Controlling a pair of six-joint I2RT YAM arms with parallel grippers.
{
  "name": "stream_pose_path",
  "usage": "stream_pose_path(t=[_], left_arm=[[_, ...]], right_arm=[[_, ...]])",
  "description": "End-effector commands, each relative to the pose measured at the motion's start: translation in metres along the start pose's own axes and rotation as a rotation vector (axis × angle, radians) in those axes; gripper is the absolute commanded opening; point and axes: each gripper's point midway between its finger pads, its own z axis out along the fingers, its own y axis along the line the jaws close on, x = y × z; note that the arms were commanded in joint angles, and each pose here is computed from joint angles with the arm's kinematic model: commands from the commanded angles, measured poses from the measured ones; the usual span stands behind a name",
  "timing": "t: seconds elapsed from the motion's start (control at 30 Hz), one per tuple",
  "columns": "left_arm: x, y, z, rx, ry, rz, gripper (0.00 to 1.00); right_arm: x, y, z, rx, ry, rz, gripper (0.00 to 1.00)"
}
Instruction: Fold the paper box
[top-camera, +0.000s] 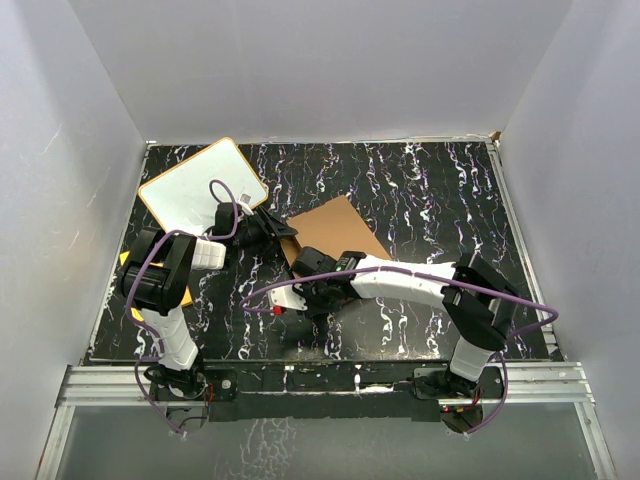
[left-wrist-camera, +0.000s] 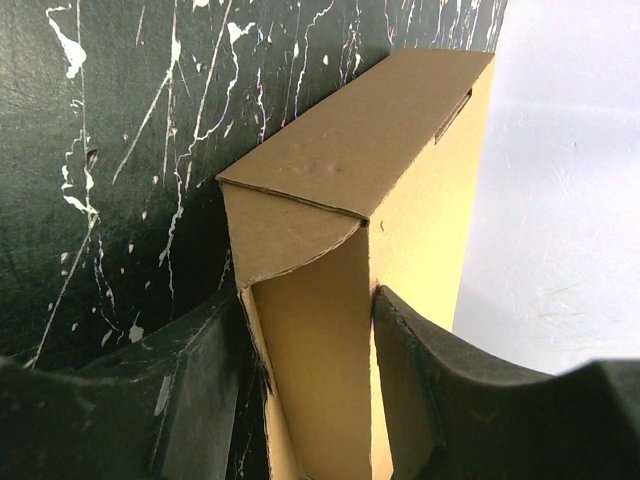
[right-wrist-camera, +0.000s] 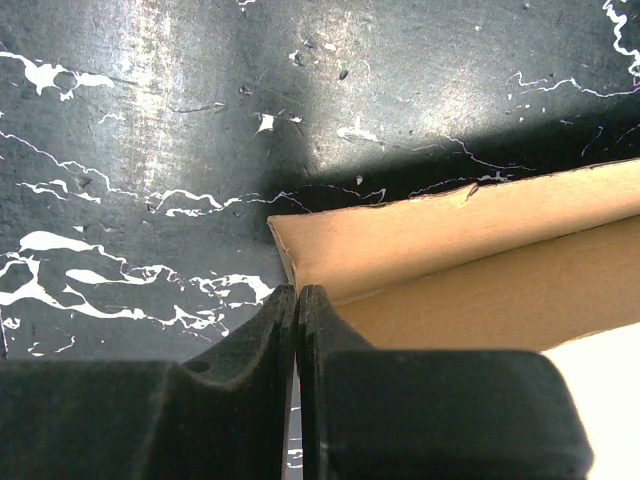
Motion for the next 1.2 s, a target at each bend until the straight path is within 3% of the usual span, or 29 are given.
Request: stream_pose_path(t=[0.0, 0.73, 1.17], left_arm=[[0.046, 0.098, -0.011, -0.333, 0.102, -0.100, 0.32], [0.046, 0.099, -0.012, -0.333, 0.100, -0.106, 0.32], [0.045, 0.099, -0.012, -0.332, 0.100, -0.107, 0.32]], right_arm=[[-0.026, -0.030, -0.007, 0.111, -0.060, 0.031, 0.08], [-0.019, -0.040, -0.012, 0.199, -0.068, 0.076, 0.08], [-0.021, -0.030, -0.015, 0.165, -0.118, 0.109, 0.08]])
